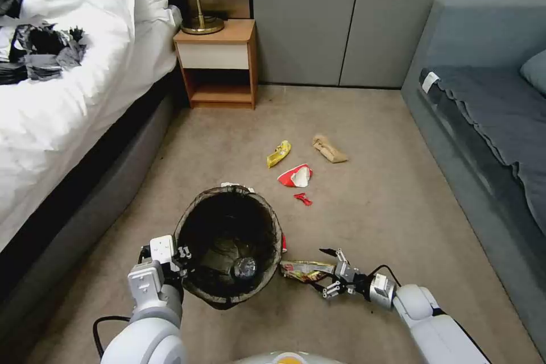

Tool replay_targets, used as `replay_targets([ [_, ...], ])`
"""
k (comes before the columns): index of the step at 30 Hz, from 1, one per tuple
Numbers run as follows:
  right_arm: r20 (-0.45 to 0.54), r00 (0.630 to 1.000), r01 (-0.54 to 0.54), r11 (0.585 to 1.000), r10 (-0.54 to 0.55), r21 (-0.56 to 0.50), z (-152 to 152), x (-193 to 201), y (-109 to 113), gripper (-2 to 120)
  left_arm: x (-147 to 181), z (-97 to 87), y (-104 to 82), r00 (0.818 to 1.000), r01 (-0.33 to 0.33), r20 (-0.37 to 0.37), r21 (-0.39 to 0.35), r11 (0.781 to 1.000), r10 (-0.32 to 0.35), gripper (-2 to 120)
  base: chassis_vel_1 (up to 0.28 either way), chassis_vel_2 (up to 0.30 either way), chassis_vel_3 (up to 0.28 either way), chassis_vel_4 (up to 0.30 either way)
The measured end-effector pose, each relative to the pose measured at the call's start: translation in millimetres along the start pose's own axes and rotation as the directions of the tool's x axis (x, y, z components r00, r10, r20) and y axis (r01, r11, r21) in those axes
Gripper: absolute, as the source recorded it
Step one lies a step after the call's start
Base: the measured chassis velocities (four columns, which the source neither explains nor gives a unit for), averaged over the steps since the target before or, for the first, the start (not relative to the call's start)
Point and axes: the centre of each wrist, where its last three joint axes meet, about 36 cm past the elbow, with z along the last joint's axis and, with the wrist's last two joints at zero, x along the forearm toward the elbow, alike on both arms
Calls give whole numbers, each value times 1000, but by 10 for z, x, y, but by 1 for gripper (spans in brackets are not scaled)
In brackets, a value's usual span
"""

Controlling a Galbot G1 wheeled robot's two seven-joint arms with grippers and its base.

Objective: Pick up the trash bin, then pick up the garbage from the floor and place it into the trash bin.

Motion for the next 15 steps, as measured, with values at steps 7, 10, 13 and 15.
replay_targets([
  [7,-45,999,-13,1000,12,-21,164,-44,68,100,-4,5,-5,1000,1,0,1,1000,-1,0,0,0,0,0],
  [10,-58,998,-19,999,17,-33,233,-50,100,99,-5,7,-7,1000,1,-1,1,1000,-1,0,0,0,0,0],
  [13,-67,998,-20,999,17,-43,274,-56,125,96,-8,12,-10,1000,2,-2,0,1000,-2,0,0,0,0,0],
  [15,-77,997,-17,998,13,-53,317,-76,166,87,-7,19,-17,1000,1,-3,0,1000,-1,0,0,0,0,0],
])
